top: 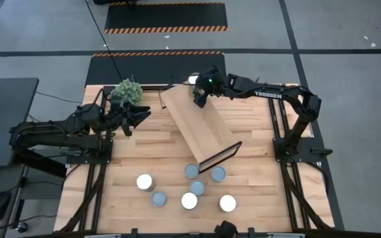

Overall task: Pick and place cans onto a shelf
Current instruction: Put the blue-yellow can on the shelf

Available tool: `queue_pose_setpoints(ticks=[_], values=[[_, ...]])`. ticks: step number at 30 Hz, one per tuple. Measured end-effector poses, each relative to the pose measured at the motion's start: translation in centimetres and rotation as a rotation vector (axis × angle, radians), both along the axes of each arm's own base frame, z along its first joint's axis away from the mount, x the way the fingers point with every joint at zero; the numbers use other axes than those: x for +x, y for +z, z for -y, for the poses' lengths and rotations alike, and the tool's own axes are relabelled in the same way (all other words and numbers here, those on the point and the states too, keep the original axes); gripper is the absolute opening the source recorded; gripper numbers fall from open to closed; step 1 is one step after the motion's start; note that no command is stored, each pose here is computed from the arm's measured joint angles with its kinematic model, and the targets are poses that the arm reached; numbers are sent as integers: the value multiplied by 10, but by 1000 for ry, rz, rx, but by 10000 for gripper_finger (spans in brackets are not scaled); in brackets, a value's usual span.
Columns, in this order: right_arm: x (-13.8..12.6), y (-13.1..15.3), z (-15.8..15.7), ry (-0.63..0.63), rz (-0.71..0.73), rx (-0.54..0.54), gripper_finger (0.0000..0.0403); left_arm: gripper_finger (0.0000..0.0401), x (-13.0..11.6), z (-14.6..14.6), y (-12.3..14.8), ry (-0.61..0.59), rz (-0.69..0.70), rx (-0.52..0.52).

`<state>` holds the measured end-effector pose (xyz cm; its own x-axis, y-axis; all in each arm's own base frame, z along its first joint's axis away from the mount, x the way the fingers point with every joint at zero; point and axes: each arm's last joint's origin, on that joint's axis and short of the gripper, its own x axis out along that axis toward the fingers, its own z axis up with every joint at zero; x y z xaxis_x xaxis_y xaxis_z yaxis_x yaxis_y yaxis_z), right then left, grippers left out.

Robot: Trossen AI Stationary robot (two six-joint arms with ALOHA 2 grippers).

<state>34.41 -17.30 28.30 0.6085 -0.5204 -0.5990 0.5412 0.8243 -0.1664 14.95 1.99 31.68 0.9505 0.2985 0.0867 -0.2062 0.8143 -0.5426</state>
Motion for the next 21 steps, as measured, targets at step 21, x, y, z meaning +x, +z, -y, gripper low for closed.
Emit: queue_pose_setpoints(ticks=[21], values=[[-5,12,-5,39,-110,45,350,174,0,-1,0,21,0,2]])
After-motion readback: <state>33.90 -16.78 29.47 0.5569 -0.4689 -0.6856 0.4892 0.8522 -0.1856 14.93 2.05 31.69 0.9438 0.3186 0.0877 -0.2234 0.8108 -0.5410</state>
